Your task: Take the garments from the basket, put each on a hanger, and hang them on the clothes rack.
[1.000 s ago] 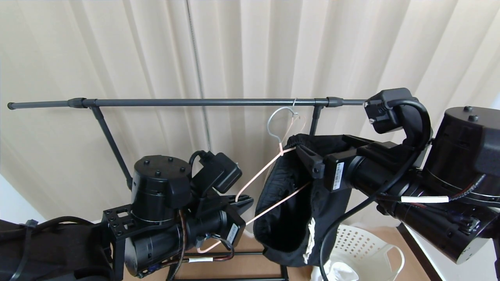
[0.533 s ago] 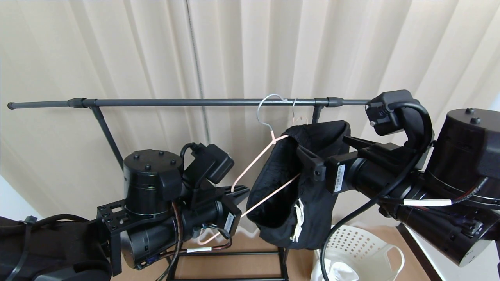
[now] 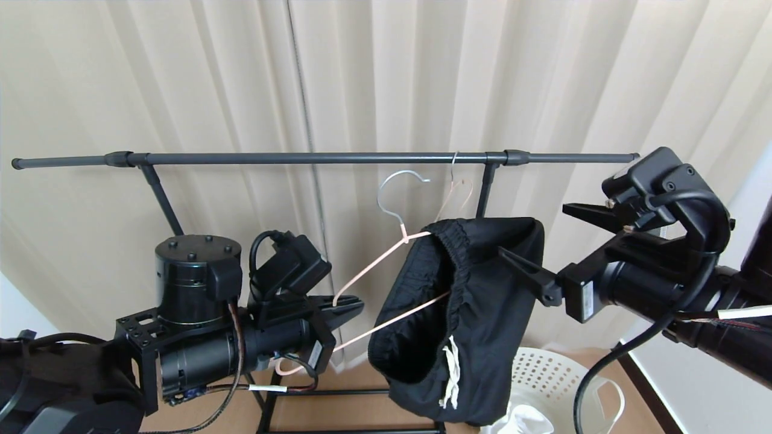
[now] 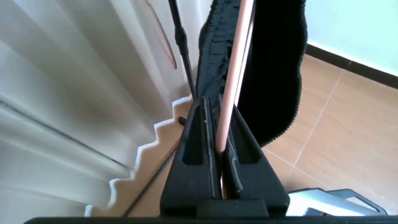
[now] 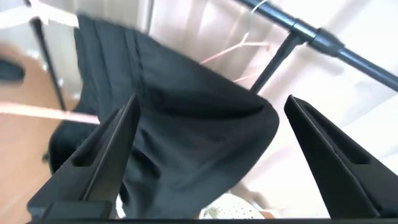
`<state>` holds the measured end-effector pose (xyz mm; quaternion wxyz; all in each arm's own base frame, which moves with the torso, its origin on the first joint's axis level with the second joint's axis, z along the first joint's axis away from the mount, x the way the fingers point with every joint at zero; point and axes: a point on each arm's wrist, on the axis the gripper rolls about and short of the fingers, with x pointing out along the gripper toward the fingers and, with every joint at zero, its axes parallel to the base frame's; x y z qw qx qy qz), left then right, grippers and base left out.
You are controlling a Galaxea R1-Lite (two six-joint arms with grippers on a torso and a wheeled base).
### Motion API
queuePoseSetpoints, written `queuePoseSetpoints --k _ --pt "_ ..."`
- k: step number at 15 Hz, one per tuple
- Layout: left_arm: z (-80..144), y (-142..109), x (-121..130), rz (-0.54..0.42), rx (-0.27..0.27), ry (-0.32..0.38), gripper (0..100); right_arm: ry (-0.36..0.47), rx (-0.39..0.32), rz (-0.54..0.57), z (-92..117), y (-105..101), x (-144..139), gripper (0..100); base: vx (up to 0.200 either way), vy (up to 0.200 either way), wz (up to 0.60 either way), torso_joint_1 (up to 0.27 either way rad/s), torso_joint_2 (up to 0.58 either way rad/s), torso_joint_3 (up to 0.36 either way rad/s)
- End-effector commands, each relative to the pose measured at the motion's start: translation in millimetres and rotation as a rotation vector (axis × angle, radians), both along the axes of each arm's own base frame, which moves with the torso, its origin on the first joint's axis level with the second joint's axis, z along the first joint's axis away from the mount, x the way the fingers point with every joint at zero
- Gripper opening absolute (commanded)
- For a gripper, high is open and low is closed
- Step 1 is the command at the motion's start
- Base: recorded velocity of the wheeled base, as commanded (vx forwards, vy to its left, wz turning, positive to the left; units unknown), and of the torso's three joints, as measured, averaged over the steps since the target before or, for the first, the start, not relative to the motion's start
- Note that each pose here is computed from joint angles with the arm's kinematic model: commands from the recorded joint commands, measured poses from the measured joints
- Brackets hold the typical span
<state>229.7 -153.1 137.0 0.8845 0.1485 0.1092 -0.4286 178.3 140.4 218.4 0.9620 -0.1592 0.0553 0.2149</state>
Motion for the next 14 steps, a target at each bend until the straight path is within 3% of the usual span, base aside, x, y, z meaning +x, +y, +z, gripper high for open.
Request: queuePoseSetpoints --k 1,2,5,7,14 --pt "-2.1 9.9 4.8 0.002 0.007 0.0 0 0.006 -0.013 0.033 16.2 -22.4 -4.8 100 0.0 0.0 0.0 0.0 0.0 0.0" --pt "-2.1 9.9 4.8 0.002 0.007 0.0 0 0.006 -0.013 0.033 16.2 -22.4 -4.8 100 0.0 0.0 0.0 0.0 0.0 0.0" --pt "-10.1 23.5 6.2 -0.111 0.055 -0.043 0 0.13 -0.134 0.205 42.6 -46.5 -2.5 100 0.0 0.0 0.0 0.0 0.0 0.0" --pt "-12.3 22.6 4.2 -0.149 0.069 -0.056 0 0.204 -0.183 0.272 42.0 -47.1 4.2 100 0.0 0.0 0.0 0.0 0.0 0.0" --pt "-12.8 4.2 -5.6 -0.266 0.07 -0.075 0 0.288 -0.315 0.511 35.6 -38.8 15.7 100 0.0 0.0 0.0 0.0 0.0 0.0"
